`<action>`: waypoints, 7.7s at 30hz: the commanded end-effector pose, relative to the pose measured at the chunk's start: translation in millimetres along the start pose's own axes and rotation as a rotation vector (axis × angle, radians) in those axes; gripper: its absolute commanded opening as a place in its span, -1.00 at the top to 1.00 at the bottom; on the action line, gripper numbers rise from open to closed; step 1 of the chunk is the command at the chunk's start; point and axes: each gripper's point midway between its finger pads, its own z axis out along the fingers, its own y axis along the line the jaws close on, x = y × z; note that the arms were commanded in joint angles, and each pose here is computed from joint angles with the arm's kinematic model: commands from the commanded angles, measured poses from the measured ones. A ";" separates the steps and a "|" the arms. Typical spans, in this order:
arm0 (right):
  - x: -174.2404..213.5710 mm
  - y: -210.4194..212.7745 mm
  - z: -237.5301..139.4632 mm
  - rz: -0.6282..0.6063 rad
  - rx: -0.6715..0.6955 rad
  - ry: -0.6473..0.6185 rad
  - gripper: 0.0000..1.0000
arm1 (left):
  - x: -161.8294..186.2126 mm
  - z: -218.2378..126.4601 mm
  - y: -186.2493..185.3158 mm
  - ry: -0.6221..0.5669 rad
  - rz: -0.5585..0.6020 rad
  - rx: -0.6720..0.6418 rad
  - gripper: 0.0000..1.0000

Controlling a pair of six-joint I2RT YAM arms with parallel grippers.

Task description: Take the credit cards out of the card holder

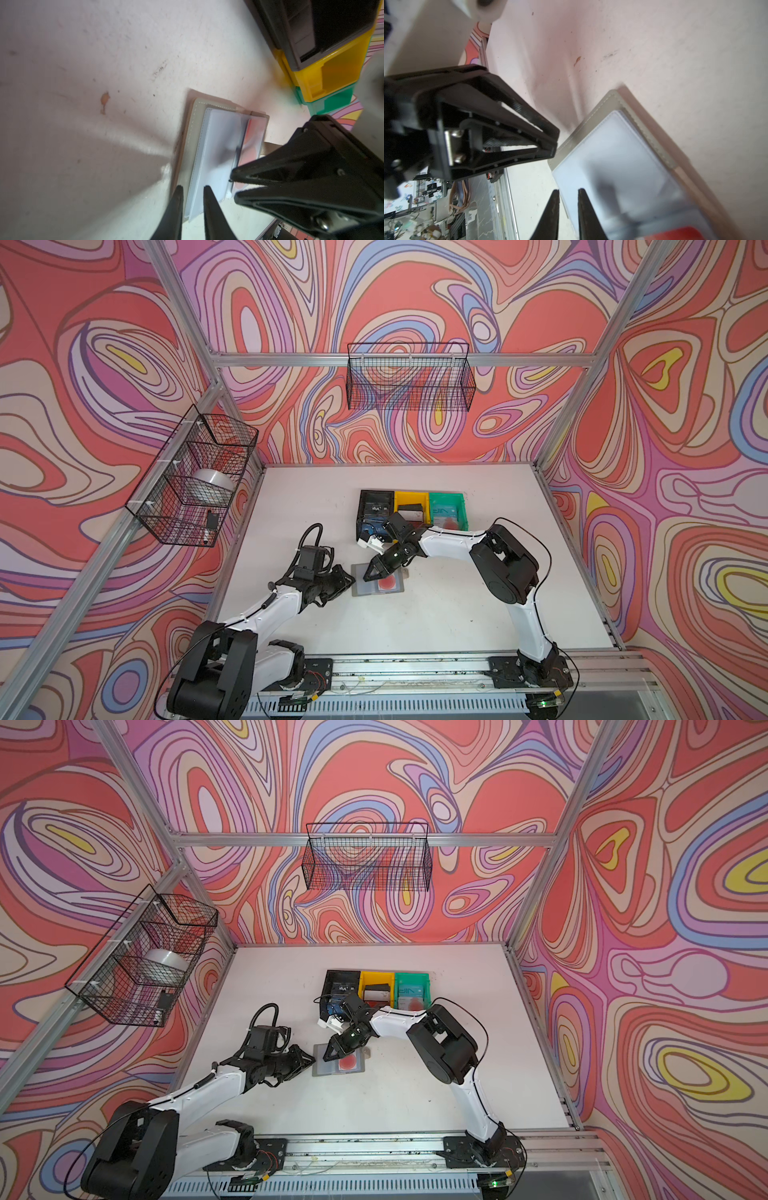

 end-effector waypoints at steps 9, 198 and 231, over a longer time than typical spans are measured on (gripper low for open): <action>16.4 -36.2 -53.2 0.038 0.369 -0.050 0.66 | -8.6 -9.9 -31.4 -0.038 -0.001 0.144 0.54; -16.1 35.4 -77.7 0.003 0.082 -0.070 0.06 | -13.7 -51.1 -73.3 -0.155 0.018 0.451 1.00; -31.5 54.4 -67.5 0.050 -0.201 -0.057 0.87 | -10.8 -42.1 -68.2 -0.141 0.010 0.465 0.86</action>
